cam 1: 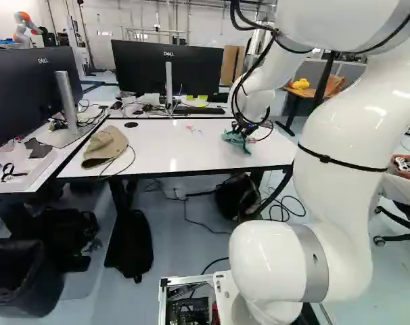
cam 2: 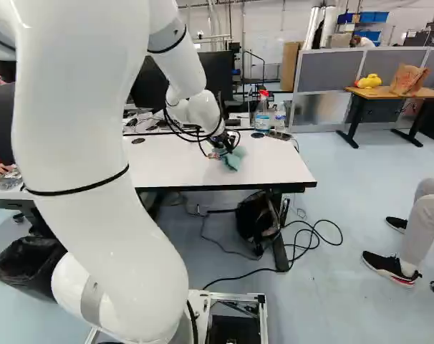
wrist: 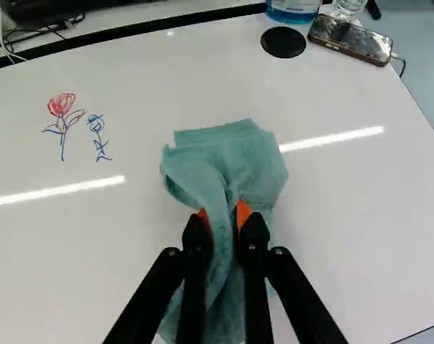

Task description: Clean the table with the green towel

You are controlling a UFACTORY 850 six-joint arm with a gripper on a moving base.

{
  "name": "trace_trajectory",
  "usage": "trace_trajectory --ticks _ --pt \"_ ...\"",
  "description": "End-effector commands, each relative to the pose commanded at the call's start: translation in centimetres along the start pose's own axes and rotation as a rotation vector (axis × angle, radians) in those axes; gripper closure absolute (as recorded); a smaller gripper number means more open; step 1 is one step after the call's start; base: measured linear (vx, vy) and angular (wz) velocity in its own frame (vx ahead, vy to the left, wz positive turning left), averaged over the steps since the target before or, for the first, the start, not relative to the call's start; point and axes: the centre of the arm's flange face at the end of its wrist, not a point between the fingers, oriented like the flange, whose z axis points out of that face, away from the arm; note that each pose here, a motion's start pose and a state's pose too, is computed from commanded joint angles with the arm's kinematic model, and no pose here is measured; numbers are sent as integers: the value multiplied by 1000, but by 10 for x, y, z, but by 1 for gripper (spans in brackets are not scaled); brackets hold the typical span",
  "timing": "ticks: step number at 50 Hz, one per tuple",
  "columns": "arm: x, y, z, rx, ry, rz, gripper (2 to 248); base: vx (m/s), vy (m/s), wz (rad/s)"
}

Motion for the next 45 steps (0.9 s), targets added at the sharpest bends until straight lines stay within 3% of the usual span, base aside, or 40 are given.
trace_trajectory --ticks 22,45 --pt "-10 -35 -8 43 -3 -55 195 0 0 0" --pt "-33 -68 -27 89 -9 -113 195 0 0 0"
